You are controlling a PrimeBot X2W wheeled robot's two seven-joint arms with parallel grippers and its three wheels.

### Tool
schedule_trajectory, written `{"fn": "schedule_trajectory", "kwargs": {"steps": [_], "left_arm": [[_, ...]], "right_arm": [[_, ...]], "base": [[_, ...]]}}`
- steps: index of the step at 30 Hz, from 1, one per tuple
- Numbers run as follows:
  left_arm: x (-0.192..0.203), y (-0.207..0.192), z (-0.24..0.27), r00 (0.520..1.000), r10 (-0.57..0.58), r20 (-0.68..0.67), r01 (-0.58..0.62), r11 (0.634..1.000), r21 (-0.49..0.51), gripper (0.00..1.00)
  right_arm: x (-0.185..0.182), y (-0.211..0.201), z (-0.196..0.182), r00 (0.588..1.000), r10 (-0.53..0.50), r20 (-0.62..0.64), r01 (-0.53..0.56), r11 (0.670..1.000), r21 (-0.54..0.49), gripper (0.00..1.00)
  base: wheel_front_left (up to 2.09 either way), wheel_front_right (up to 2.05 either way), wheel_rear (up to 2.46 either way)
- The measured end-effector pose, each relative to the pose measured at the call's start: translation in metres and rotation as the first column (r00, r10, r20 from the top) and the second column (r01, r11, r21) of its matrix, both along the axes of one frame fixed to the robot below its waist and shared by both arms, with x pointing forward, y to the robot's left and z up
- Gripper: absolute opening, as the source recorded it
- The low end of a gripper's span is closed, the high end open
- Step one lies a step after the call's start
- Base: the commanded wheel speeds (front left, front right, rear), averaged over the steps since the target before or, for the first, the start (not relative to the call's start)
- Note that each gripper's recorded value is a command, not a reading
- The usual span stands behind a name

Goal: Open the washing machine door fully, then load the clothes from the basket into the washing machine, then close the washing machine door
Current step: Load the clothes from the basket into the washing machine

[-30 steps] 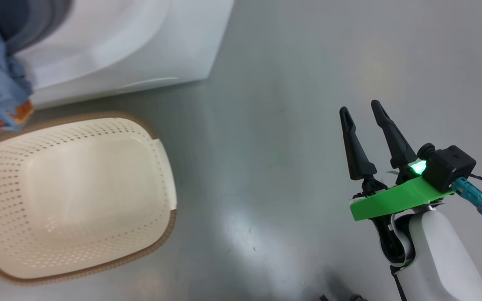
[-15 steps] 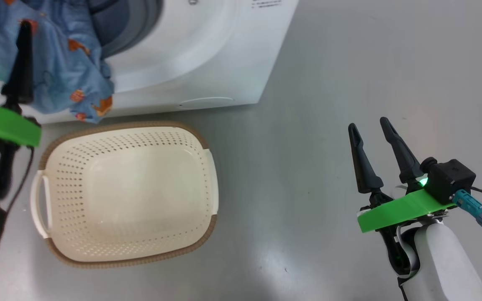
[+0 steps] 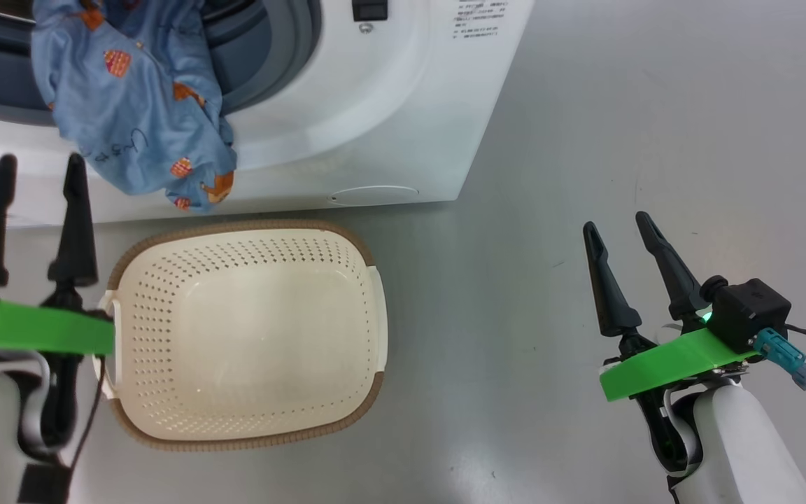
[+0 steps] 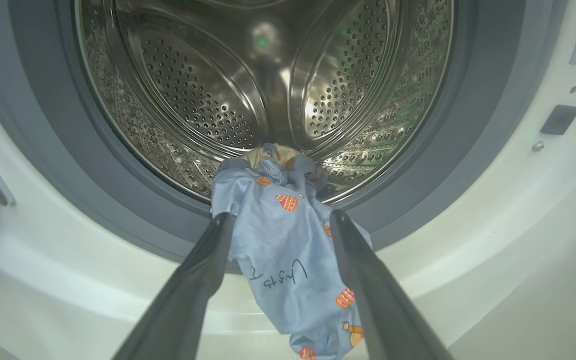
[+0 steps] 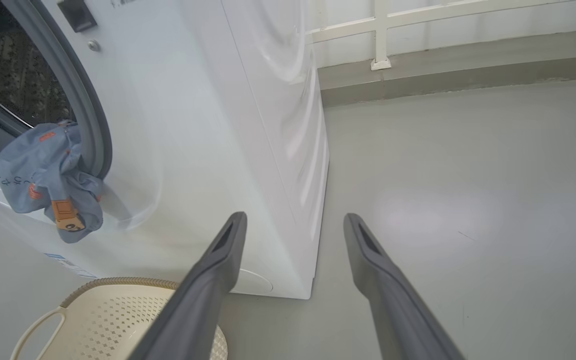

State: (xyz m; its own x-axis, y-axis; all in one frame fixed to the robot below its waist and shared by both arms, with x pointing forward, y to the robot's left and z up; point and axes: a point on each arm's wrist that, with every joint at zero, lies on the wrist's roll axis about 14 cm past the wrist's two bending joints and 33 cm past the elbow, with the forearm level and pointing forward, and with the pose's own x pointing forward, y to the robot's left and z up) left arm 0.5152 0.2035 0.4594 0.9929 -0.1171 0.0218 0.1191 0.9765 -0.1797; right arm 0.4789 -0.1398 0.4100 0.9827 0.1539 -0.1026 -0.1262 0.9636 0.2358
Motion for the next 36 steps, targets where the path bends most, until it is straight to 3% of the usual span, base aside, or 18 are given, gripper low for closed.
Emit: {"fn": "schedule_trajectory", "kwargs": {"steps": [18, 36], "left_arm": [[-0.031, -0.016, -0.021, 0.997, 0.062, -0.052, -0.064, 0.997, -0.041, 1.0], [-0.036, -0.034, -0.027, 0.997, 0.014, -0.073, -0.018, 0.999, -0.045, 1.0]], "right_arm": [[-0.005, -0.002, 0.002, 1.0, -0.005, 0.0, 0.005, 1.0, -0.004, 1.0], [-0.007, -0.004, 0.004, 1.0, -0.009, 0.0, 0.009, 1.0, -0.007, 1.0]], "base": [[0.0, 0.0, 0.0], [0.0, 0.0, 0.0]]}}
